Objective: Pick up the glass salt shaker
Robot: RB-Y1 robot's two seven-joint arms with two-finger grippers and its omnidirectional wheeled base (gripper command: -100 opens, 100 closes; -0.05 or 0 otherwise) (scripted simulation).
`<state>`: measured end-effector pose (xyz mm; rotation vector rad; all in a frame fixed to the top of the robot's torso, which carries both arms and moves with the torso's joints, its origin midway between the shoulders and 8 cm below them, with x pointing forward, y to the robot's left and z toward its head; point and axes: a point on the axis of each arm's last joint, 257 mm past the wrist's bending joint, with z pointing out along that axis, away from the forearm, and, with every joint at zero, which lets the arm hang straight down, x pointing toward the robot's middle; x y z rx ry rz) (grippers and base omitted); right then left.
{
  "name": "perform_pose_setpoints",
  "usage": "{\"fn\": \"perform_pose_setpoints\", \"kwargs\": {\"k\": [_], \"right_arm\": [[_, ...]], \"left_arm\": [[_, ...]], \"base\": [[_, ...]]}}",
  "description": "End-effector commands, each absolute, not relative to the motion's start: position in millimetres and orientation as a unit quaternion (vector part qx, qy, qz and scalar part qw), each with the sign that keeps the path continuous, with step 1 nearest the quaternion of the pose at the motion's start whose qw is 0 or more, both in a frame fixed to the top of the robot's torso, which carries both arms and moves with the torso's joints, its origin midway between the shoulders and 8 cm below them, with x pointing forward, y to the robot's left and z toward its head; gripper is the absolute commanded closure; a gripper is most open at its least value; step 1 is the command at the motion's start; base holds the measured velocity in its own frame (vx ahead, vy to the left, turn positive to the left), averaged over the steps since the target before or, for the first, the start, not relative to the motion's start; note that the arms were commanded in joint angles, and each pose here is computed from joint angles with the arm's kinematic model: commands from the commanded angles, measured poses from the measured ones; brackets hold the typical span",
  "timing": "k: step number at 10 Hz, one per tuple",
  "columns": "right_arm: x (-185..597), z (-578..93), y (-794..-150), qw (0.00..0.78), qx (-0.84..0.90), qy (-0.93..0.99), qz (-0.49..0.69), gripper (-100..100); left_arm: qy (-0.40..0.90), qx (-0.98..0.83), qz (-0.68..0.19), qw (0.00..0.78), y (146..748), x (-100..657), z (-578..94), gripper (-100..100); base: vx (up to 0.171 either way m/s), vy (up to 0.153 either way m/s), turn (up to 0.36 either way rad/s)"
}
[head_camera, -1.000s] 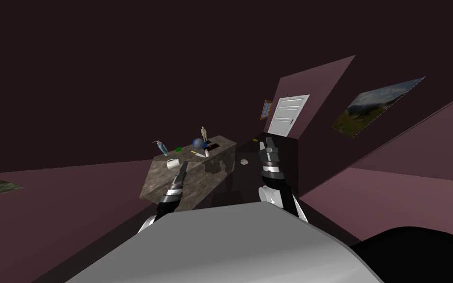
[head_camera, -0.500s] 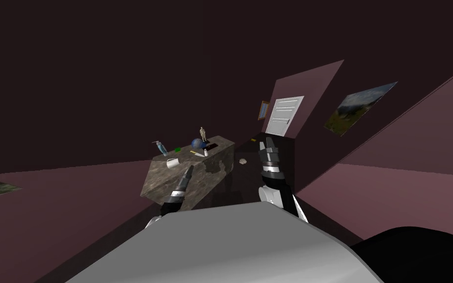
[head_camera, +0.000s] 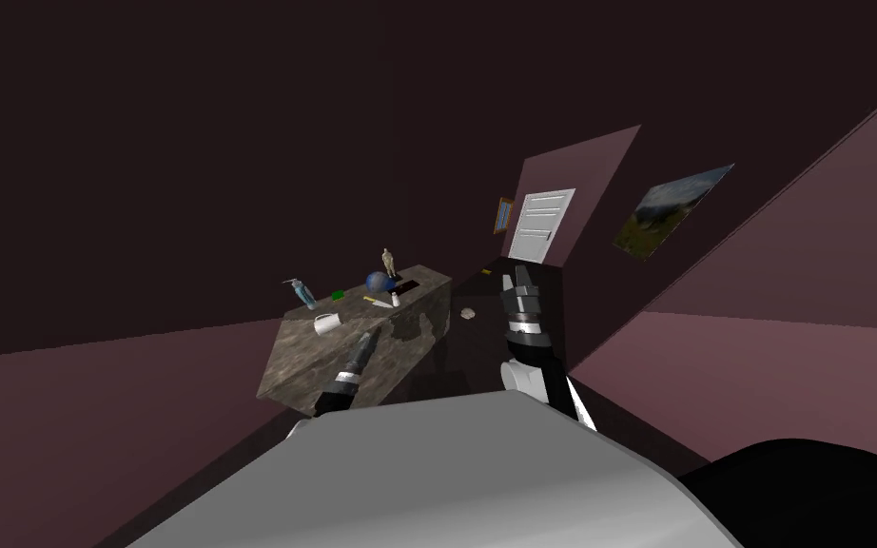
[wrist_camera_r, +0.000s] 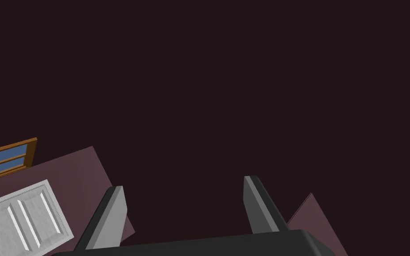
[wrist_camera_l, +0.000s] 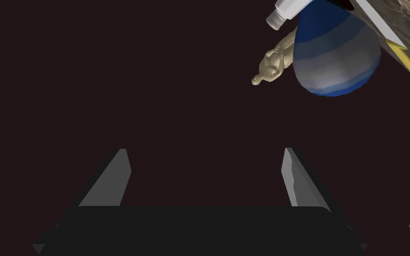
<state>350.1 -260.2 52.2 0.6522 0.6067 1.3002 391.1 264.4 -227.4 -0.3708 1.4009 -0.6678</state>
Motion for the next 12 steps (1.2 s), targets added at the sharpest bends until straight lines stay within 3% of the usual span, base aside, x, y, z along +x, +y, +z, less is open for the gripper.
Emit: {"fn": "perform_pose_setpoints", "kwargs": {"k": [1, 12], "right_arm": [[350.1, 52.2, -260.2, 0.705, 0.293, 0.273, 0.585, 0], [350.0, 52.2, -260.3, 0.705, 0.293, 0.273, 0.585, 0]], "left_arm": [[0.648, -0.146, -0.277, 0.695, 267.1, 394.3, -240.9, -100], [0.742, 0.050, -0.109, 0.659, 299.5, 412.9, -309.6, -100]], "base": [[0.110, 0.064, -0.101], [0.185, 0.091, -0.165]]}}
